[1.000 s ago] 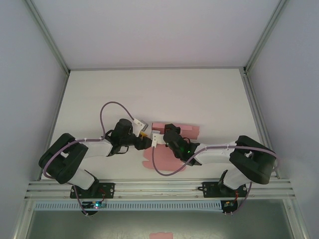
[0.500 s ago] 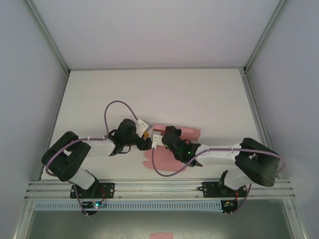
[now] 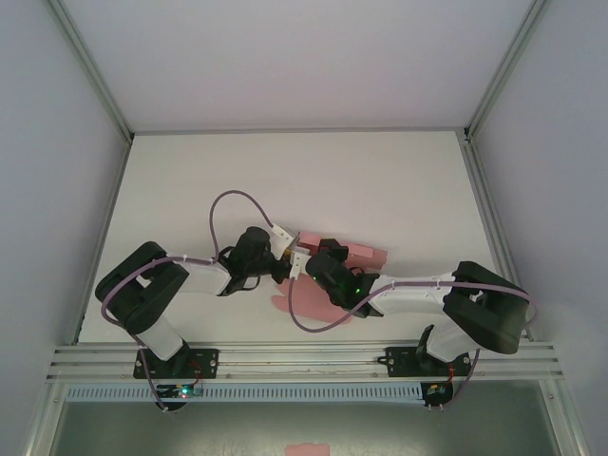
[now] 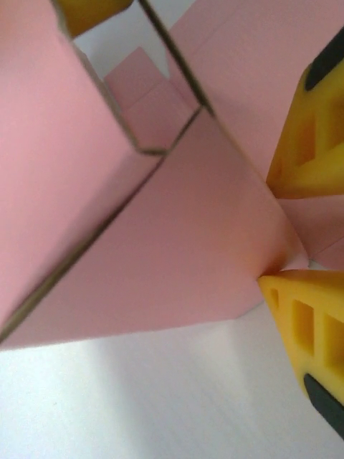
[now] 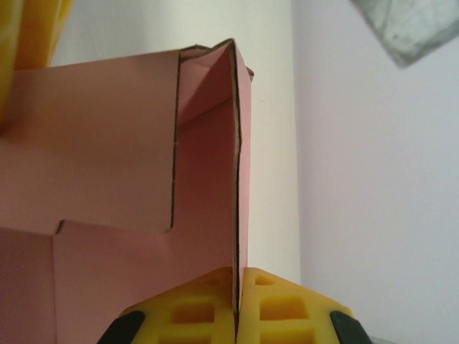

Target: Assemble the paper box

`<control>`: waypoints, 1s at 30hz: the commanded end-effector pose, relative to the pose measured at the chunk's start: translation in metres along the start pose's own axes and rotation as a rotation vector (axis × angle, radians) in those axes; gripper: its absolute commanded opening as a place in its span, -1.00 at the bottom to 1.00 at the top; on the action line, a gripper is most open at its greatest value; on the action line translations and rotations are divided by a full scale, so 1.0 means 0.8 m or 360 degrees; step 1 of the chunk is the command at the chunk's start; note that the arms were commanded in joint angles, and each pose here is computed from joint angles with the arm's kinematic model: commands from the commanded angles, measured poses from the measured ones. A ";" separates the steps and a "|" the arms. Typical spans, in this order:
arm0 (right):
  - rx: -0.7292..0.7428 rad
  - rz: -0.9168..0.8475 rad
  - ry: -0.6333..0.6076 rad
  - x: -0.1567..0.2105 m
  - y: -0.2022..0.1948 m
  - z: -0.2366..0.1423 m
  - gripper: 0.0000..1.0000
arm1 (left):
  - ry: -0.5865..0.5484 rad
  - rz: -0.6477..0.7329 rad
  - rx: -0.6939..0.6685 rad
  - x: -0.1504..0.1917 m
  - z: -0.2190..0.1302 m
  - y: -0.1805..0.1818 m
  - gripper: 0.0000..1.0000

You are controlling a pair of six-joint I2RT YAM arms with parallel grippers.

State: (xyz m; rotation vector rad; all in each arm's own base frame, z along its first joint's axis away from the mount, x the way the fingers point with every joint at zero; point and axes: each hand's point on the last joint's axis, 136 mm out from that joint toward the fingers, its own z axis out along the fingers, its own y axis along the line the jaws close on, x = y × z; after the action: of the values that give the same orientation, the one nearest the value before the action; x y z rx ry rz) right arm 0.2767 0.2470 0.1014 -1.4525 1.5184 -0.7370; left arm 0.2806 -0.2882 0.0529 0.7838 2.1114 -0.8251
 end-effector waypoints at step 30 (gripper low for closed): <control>-0.0734 -0.0031 -0.0111 0.007 0.123 -0.015 -1.00 | -0.0457 -0.0288 -0.0780 -0.108 0.034 0.094 -1.00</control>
State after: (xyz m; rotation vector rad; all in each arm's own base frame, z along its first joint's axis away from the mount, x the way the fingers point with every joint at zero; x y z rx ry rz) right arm 0.2905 0.2415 0.0995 -1.3680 1.6286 -0.6749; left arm 0.3471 -0.3005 0.0492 0.5328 2.1141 -0.5291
